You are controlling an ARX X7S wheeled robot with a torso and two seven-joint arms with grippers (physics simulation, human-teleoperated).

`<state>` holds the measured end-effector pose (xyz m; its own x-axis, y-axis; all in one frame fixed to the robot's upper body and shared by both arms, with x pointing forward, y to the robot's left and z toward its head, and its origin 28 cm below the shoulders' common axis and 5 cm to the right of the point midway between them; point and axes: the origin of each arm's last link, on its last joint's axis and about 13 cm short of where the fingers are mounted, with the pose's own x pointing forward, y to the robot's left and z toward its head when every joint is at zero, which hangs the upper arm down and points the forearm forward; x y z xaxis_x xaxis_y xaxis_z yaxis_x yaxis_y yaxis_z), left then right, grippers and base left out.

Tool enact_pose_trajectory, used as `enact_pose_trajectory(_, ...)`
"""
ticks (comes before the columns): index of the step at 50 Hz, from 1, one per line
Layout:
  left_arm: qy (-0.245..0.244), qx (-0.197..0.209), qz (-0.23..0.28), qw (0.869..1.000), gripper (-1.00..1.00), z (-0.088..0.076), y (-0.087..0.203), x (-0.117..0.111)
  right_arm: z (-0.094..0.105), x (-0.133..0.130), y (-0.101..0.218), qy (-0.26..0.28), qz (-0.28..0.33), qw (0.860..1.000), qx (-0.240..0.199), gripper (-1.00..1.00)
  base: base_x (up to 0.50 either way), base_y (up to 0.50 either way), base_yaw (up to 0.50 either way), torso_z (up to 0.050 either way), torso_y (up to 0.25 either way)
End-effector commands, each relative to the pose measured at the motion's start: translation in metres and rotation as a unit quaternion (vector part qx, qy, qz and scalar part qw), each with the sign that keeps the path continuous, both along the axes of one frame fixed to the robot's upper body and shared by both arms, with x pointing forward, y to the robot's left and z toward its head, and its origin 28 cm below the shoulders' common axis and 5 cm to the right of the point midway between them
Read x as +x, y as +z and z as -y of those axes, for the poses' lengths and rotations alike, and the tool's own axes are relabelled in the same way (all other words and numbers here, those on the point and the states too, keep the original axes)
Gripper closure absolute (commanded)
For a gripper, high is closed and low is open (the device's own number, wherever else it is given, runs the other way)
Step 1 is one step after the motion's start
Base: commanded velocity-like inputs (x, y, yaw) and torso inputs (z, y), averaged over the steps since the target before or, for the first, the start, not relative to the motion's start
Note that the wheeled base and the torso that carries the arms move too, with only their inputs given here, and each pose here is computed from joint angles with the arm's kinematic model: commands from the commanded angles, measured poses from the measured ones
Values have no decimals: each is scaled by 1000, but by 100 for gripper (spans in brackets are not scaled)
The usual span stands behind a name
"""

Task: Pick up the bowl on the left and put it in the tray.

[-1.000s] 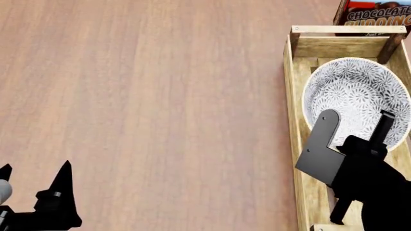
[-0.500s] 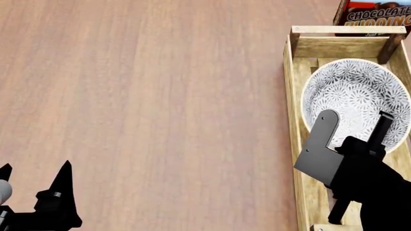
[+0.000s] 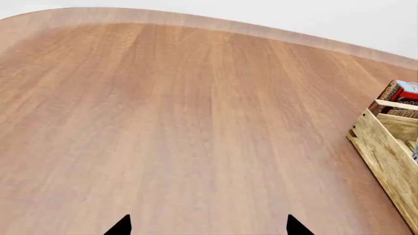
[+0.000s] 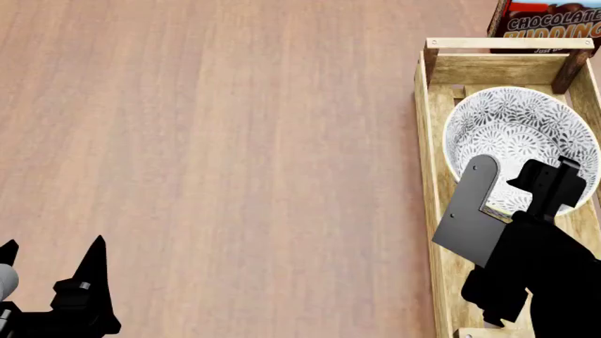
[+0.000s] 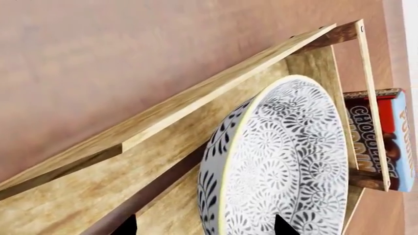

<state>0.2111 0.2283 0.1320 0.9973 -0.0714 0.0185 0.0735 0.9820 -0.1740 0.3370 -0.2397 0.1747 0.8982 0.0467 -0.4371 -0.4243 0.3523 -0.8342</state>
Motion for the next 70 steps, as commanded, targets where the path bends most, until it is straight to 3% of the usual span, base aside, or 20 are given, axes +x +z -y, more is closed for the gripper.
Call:
enact_pose_trajectory(1,0,0,0,1000,-100,0,0,0,-1,0,3,0,2,1000,0,-100,0,0,0,0,0)
enact_pose_trajectory(15,-2,1,3,1000,-100,0,2,-1,-3,-5,20,7,2,1000,1,-100,0,0,0,0,0)
enact_pose_trajectory(33,-6,-2,9,1000,-100,0,6,-4,-4,-18,65,7,29,1000,-3,-100,0,0,0,0,0)
enact_pose_trajectory(45,-11,-5,13,1000,-100,1,9,-8,-7,-37,93,14,51,999,6,-100,0,0,0,0,0)
enact_pose_trajectory(47,-13,-4,12,1000,-100,1,8,-9,-9,-51,102,26,77,997,13,-100,0,0,0,0,0)
enact_pose_trajectory(49,-12,-6,13,1000,-100,0,9,-9,-13,-65,104,48,99,993,47,-100,0,0,0,0,0)
enact_pose_trajectory(55,-9,-7,14,1000,-100,-2,8,-12,-16,-97,91,38,184,976,114,-100,0,0,0,0,0)
enact_pose_trajectory(59,-2,-3,17,1000,-100,-4,6,-14,-21,-122,71,10,246,954,171,-100,0,0,0,0,0)
enact_pose_trajectory(66,-2,2,21,1000,-100,-3,4,-17,-35,-158,40,17,262,933,245,-100,0,0,0,0,0)
enact_pose_trajectory(70,1,4,24,1000,-100,-4,-2,-18,-42,-171,17,-7,278,905,321,-100,0,0,0,0,0)
